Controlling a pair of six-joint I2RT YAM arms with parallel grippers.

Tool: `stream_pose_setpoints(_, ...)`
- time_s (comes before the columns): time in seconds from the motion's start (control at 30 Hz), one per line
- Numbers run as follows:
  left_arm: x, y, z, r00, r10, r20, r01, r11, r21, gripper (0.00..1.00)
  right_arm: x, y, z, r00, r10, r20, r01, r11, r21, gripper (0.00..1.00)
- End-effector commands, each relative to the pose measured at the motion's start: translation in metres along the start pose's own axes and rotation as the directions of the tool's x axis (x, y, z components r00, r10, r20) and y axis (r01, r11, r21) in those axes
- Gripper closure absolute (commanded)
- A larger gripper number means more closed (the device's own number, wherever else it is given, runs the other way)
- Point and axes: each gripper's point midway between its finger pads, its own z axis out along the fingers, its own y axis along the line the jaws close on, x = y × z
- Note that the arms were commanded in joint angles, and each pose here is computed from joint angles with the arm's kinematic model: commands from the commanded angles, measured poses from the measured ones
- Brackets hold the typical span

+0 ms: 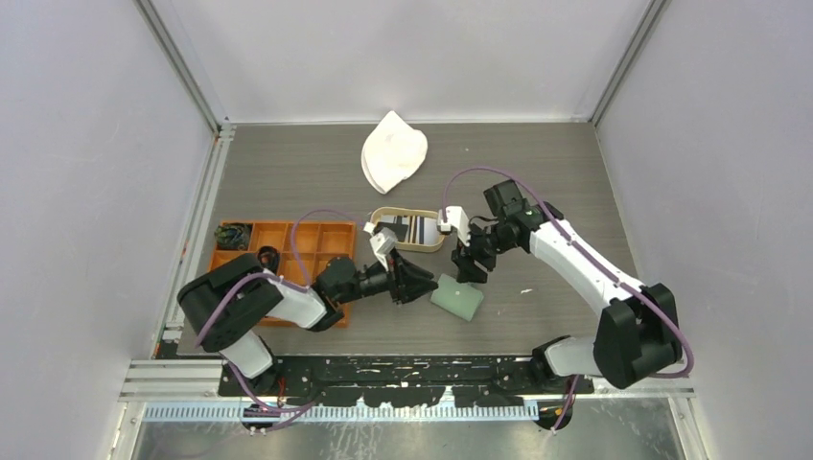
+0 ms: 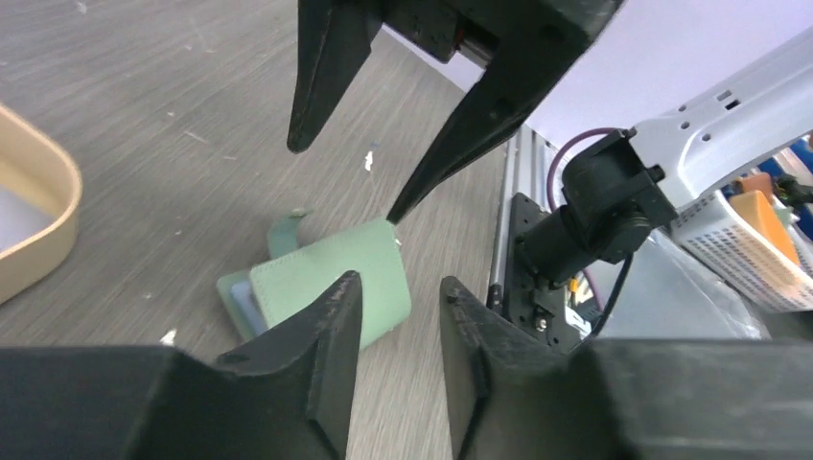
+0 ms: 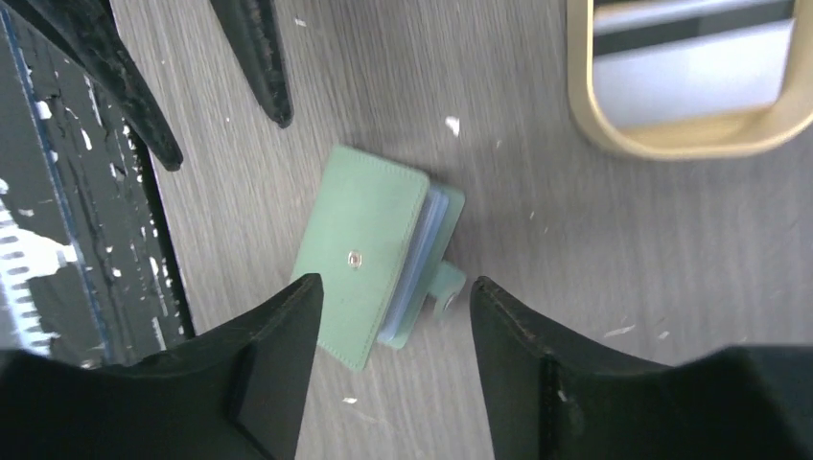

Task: Put the credit cards into the card holder
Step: Close the card holder at the center of the board.

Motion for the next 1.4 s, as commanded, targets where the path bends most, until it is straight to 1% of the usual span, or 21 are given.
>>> stream_pose_setpoints(0.0,0.008,-0.011,0.024,0.982,-0.159,-0.103,0.169,0.982,0.088,0.70,0.007,-0.007,-0.016,0.996,0.088,0.020,-0.088,0.996,-0.022,0.41)
stream_pose_setpoints(0.07,0.014,-0.005,0.034,0.974,-0.193,-0.115,0.203,0.976,0.078,0.82,0.012,-0.011,-0.022,0.985,0.175,0.009,-0.174,0.983,-0.062,0.47)
stream_pose_setpoints(0.1,0.017,-0.002,0.038,0.970,-0.208,-0.123,0.218,0.973,0.073,0.86,0.016,-0.014,-0.023,0.978,0.208,-0.001,-0.207,0.976,-0.072,0.49)
stream_pose_setpoints(0.17,0.026,0.005,0.047,0.960,-0.233,-0.152,0.244,0.968,0.054,0.89,0.025,-0.018,-0.022,0.968,0.250,-0.026,-0.251,0.965,-0.072,0.49)
stream_pose_setpoints(0.27,0.043,0.019,0.055,0.942,-0.268,-0.200,0.273,0.962,-0.003,0.91,0.036,-0.024,-0.016,0.961,0.271,-0.050,-0.273,0.961,-0.046,0.49)
stream_pose_setpoints(0.4,0.063,0.045,0.055,0.930,-0.300,-0.213,0.279,0.952,-0.125,0.94,0.041,-0.028,-0.011,0.958,0.280,-0.054,-0.282,0.959,-0.031,0.50)
stream_pose_setpoints(0.5,0.072,0.055,0.052,0.921,-0.312,-0.232,0.275,0.945,-0.177,0.96,0.046,-0.029,-0.002,0.956,0.284,-0.071,-0.286,0.958,-0.020,0.50)
stream_pose_setpoints(0.63,0.083,0.064,0.049,0.911,-0.325,-0.253,0.269,0.935,-0.229,0.97,0.056,-0.032,0.012,0.957,0.257,-0.136,-0.256,0.966,0.024,0.50)
stream_pose_setpoints(0.83,0.093,0.071,0.045,0.901,-0.342,-0.268,0.271,0.924,-0.270,0.98,0.067,-0.037,0.023,0.949,0.245,-0.197,-0.238,0.969,0.060,0.56)
stream_pose_setpoints(1.03,0.096,0.071,0.045,0.896,-0.356,-0.263,0.289,0.921,-0.263,0.98,0.070,-0.037,0.028,0.945,0.241,-0.223,-0.233,0.971,0.060,0.61)
stream_pose_setpoints(1.2,0.097,0.070,0.045,0.897,-0.356,-0.263,0.291,0.922,-0.257,0.98,0.068,-0.036,0.028,0.944,0.242,-0.224,-0.236,0.970,0.055,0.72)
stream_pose_setpoints(1.37,0.096,0.070,0.044,0.897,-0.357,-0.260,0.291,0.921,-0.259,0.98,0.064,-0.033,0.027,0.941,0.250,-0.226,-0.250,0.968,0.031,0.92)
